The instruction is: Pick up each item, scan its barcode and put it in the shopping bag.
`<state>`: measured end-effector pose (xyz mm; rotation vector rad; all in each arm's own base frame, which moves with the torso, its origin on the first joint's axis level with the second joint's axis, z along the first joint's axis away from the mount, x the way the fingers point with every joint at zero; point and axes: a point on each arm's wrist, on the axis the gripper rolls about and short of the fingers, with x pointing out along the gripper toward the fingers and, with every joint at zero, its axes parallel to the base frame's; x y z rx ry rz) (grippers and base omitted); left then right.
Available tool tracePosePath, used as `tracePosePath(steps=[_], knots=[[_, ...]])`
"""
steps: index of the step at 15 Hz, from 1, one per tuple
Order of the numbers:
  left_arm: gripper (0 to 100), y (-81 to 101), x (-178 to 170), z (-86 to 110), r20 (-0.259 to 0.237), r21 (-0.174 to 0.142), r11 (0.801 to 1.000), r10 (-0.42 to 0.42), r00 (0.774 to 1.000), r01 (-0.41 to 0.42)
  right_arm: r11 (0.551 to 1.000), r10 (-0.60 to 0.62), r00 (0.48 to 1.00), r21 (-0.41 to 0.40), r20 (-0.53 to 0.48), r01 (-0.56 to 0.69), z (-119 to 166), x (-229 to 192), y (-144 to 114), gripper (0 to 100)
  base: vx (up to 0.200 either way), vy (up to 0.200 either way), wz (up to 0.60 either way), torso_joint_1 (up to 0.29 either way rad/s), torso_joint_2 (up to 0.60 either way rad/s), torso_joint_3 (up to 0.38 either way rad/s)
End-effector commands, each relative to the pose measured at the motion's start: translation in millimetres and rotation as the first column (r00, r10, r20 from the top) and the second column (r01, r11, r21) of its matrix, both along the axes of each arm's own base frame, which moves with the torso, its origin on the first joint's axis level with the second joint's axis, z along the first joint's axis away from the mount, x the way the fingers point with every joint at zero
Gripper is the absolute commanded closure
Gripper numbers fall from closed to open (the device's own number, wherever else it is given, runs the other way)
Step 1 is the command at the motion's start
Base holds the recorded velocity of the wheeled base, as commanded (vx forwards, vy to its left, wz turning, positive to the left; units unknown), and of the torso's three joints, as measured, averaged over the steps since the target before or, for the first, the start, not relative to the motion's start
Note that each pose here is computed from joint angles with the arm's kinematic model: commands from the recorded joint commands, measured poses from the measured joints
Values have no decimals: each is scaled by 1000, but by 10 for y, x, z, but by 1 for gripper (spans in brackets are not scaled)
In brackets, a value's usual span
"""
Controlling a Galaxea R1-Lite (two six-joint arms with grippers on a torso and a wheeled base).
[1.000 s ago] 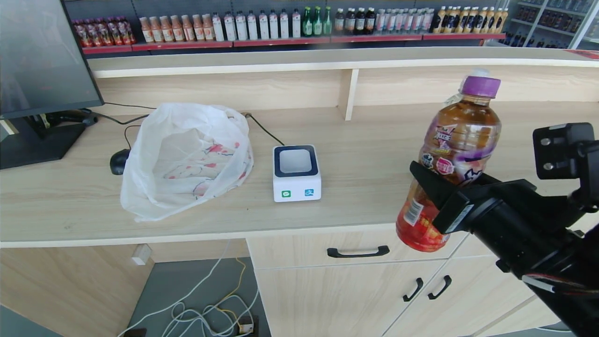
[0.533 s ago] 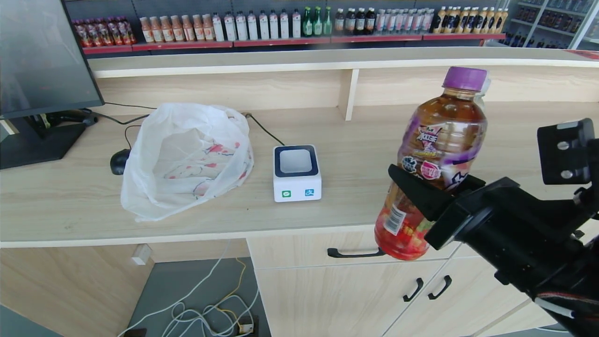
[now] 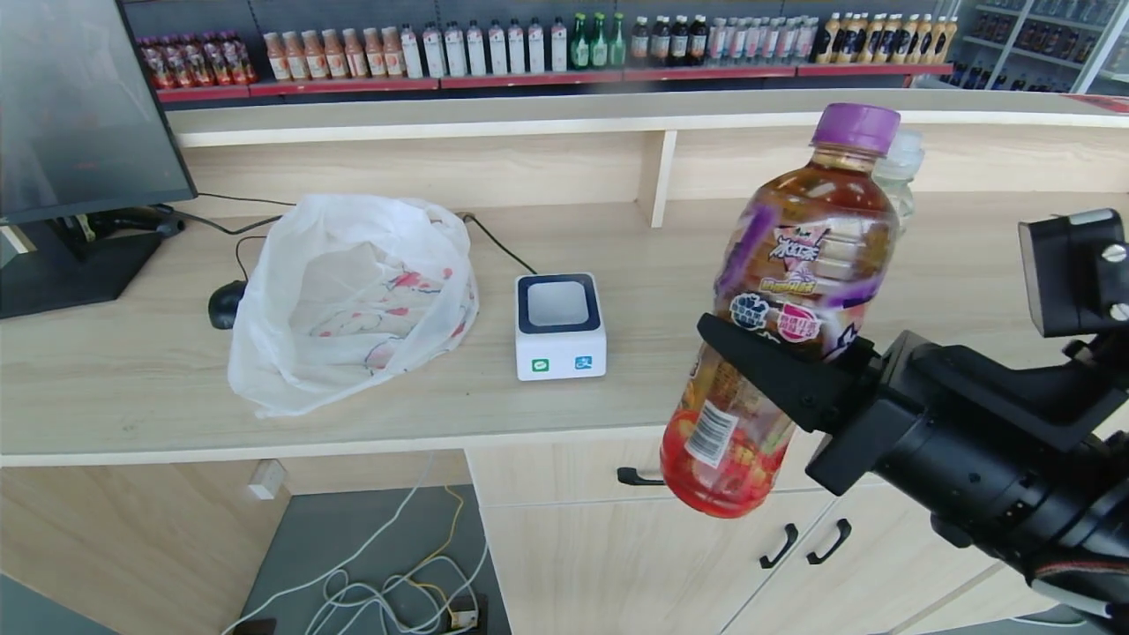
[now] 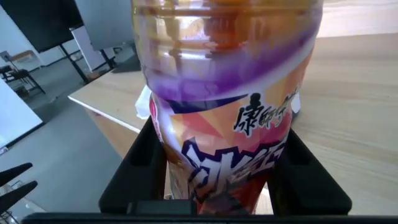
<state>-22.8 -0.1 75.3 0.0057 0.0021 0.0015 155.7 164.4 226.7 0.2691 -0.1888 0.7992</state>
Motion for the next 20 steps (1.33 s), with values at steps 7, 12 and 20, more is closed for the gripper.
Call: tracePosePath(steps=[7,12,20], knots=[[0,0,0,0,1,0,1000,0,1000,0,969,195,981,156,4,-193,301,60,56,100,0,0,0,0,0,0],[0,0,0,0,1,0,1000,0,1000,0,933,286,958,232,-18,-274,375,53,67,100,0,0,0,0,0,0],[0,0,0,0,1,0,1000,0,1000,0,915,306,952,279,-12,-291,460,57,71,100,0,0,0,0,0,0]])
